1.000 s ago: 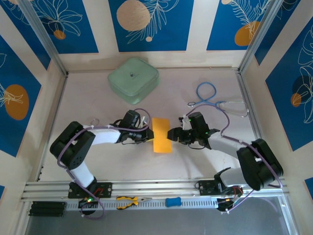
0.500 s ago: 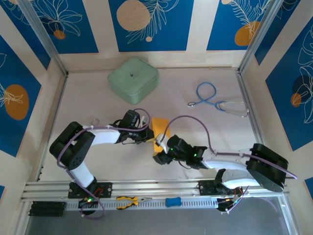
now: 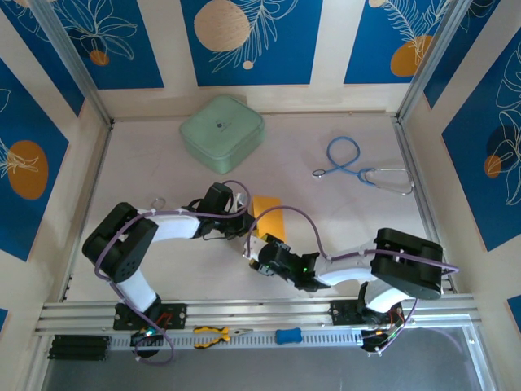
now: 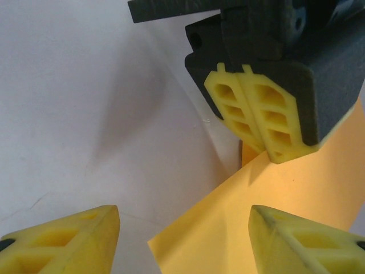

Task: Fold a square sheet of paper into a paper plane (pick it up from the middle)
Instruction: Third fold the triangle at the center of the table.

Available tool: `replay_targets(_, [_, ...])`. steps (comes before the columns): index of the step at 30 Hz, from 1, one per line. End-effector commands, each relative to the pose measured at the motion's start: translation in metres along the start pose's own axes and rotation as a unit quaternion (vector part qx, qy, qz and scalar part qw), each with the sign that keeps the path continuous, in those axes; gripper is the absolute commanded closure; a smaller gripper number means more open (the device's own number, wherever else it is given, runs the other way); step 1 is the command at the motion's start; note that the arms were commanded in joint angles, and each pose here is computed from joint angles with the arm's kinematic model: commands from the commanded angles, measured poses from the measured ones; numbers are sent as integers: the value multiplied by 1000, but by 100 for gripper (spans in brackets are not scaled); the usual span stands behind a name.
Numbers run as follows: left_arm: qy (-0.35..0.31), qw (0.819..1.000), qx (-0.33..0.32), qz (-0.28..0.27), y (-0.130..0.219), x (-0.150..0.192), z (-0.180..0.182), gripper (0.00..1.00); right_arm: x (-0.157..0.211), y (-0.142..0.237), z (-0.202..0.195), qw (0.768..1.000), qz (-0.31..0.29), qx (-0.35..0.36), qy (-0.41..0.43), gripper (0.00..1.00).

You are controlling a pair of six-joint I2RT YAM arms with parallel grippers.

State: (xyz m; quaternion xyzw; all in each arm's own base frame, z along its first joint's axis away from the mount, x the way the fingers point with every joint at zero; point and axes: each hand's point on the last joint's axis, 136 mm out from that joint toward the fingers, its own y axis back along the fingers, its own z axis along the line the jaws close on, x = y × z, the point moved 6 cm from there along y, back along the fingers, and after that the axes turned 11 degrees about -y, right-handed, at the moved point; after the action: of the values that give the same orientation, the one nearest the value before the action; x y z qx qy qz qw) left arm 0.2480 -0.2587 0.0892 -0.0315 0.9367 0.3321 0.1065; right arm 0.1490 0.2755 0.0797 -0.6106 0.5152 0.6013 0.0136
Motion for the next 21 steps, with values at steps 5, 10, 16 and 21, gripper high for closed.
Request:
replay_targets(5, [-8,1000,16,-8,8,-4,-9,100,-14,-5,-2,998,-26,60,12,46])
replay_targets(10, [-8,1000,15,-8,8,-4,-8,100,-9,-2,-3,998,-16,66,14,54])
replay_targets(16, [-8,1000,13,-8,7,-4,-8,100,-7,5,-5,998,-19,60,-2,63])
replay_targets(21, [-6,1000,13,-9,7,-3,-7,100,-7,8,-6,998,-22,57,-15,70])
